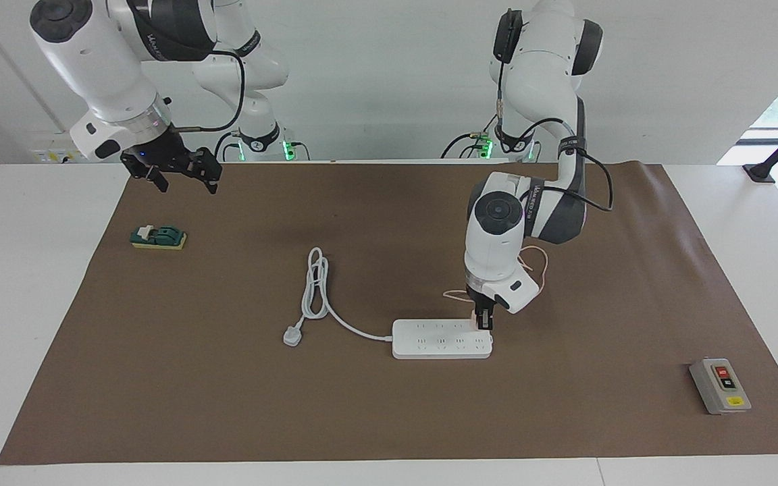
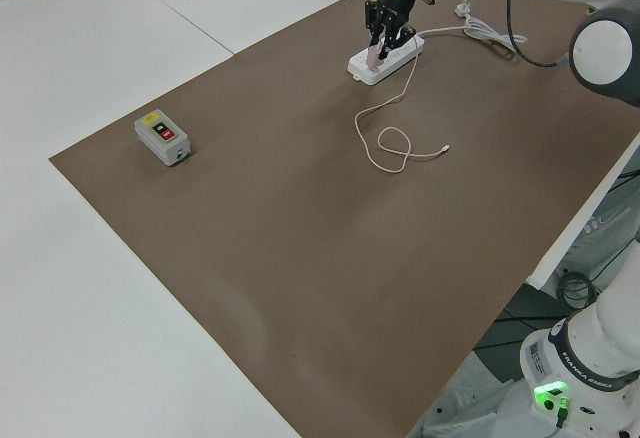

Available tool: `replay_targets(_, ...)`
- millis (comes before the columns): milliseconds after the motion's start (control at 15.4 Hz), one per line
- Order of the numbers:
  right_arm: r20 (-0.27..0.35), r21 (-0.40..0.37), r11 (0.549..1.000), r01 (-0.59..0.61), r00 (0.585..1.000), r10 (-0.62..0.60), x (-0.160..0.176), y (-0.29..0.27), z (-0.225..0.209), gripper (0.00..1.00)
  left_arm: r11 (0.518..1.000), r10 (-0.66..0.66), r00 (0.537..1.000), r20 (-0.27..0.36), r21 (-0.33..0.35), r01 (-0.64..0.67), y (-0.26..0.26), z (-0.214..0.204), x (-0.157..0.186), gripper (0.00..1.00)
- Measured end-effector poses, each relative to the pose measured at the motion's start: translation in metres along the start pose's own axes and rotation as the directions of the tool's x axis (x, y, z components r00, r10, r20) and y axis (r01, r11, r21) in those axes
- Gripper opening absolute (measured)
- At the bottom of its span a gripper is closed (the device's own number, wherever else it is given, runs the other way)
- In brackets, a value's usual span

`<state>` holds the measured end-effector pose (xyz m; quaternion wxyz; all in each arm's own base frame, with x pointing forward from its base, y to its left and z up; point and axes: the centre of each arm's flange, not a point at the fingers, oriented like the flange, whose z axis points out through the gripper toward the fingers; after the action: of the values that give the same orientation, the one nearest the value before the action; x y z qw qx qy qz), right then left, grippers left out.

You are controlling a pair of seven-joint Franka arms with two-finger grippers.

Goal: Plug charger into power strip
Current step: 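Align the charger prongs with the socket using the left gripper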

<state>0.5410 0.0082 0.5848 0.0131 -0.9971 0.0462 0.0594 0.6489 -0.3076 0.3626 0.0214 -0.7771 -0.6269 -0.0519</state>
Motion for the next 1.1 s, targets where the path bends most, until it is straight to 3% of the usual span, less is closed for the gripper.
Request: replay_targets(1105, 0.000, 0.000, 1.000, 0.000, 1.000, 0.000, 0.0000, 0.0002, 0.0000, 1.00, 1.000, 0.012, 1.000, 0.003, 0.002, -0.012, -0.0005, 0.0004, -0.0002, 0.32)
